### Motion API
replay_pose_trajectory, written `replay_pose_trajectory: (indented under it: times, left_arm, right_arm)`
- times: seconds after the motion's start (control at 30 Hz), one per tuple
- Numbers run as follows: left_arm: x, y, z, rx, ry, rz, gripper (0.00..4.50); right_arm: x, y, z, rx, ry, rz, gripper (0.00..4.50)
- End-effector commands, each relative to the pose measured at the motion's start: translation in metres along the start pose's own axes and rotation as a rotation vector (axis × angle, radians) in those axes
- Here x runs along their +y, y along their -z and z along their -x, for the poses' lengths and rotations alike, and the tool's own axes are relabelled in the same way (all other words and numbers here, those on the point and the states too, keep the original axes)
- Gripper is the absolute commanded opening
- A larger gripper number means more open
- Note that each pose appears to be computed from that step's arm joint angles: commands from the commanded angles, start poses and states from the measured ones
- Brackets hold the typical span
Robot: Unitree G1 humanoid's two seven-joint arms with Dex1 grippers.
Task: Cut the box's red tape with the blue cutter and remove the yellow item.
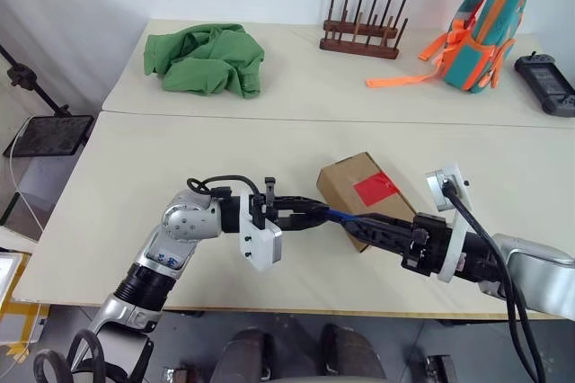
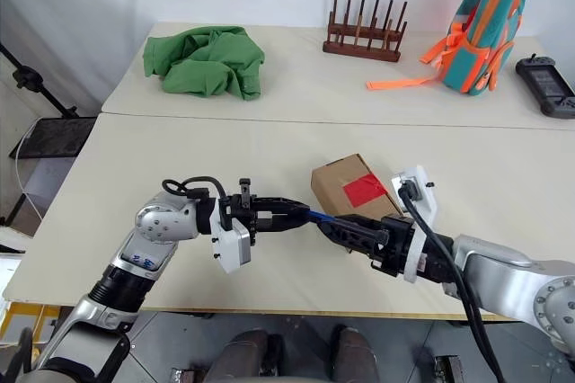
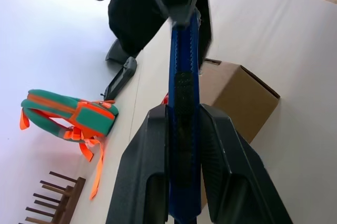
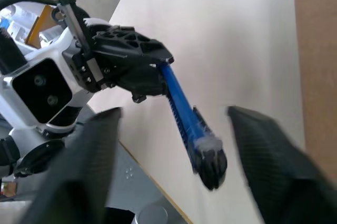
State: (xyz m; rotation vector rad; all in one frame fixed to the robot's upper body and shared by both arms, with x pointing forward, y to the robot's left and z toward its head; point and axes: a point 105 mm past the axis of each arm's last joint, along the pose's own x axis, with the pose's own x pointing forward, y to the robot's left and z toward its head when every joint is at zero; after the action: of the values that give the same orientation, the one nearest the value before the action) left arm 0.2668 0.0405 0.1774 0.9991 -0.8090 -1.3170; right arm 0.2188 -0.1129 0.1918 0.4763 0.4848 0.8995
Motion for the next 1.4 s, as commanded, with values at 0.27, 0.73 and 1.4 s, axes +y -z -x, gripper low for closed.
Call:
replay_pose_trajectory:
  times: [0.27, 0.73, 1.4]
  left_arm:
    - [0.006, -0.004, -0.005, -0.009, -0.017, -0.021, 0.48]
    - [0.016, 0.01, 0.082, 0.124, -0.116, 0.792, 2.86]
    - [0.038, 0.044, -0.052, 0.077, 0.133, 1.063, 0.0]
  right_arm:
    - [0.006, -0.002, -0.003, 0.001, -0.034, -0.003, 0.15]
    - [0.014, -0.043, 0.065, -0.067, -0.026, 0.193, 0.15]
    - [-0.046, -0.075, 0.184, -0.047, 0.618, 0.607, 0.15]
